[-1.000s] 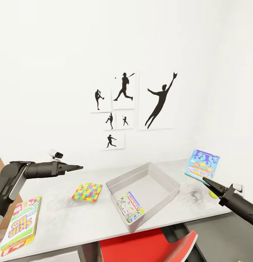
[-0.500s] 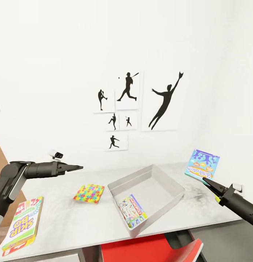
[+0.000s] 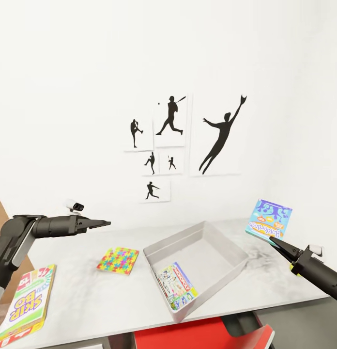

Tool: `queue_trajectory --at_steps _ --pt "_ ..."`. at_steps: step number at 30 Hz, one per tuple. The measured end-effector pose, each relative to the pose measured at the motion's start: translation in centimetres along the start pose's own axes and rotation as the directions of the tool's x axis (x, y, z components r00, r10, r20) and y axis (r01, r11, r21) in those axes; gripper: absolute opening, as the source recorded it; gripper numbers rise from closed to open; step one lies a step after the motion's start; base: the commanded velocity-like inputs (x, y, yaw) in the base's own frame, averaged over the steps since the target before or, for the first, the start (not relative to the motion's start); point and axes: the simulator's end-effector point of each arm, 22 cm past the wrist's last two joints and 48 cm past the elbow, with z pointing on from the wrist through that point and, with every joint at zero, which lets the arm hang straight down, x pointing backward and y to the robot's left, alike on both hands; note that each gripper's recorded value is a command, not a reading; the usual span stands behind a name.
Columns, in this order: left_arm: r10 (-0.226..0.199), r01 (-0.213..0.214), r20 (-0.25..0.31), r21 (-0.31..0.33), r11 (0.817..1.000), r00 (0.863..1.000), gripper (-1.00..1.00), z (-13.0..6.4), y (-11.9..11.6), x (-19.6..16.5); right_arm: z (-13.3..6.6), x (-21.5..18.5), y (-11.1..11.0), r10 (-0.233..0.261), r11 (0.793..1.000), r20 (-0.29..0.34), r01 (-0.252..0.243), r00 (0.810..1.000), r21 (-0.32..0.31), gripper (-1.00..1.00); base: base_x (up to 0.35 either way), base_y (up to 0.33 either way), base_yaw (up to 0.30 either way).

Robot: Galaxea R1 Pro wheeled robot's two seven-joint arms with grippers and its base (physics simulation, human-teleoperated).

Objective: Put all the toys in the child's room - the three board games (two on the bed and one on the table), the two jigsaw puzzles on the table, and the tennis ball on the table - inside the toy box on the table in the child's room.

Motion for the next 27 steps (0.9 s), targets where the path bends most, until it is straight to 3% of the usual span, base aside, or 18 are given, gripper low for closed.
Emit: queue_trajectory --at_steps 7,27 --pt "-0.002 0.002 0.0 0.0 1.0 1.0 1.0 -0.01 0.02 0.01 0.0 0.01 -0.01 0.0 1.0 0.0 0.0 1.0 0.001 -1.0 0.033 -0.111 0.0" --pt "-0.003 0.003 0.001 0.002 1.0 1.0 1.0 0.04 0.01 0.01 0.04 0.06 -0.04 -0.003 1.0 -0.003 0.003 1.0 0.003 -1.0 0.088 -0.005 0.0"
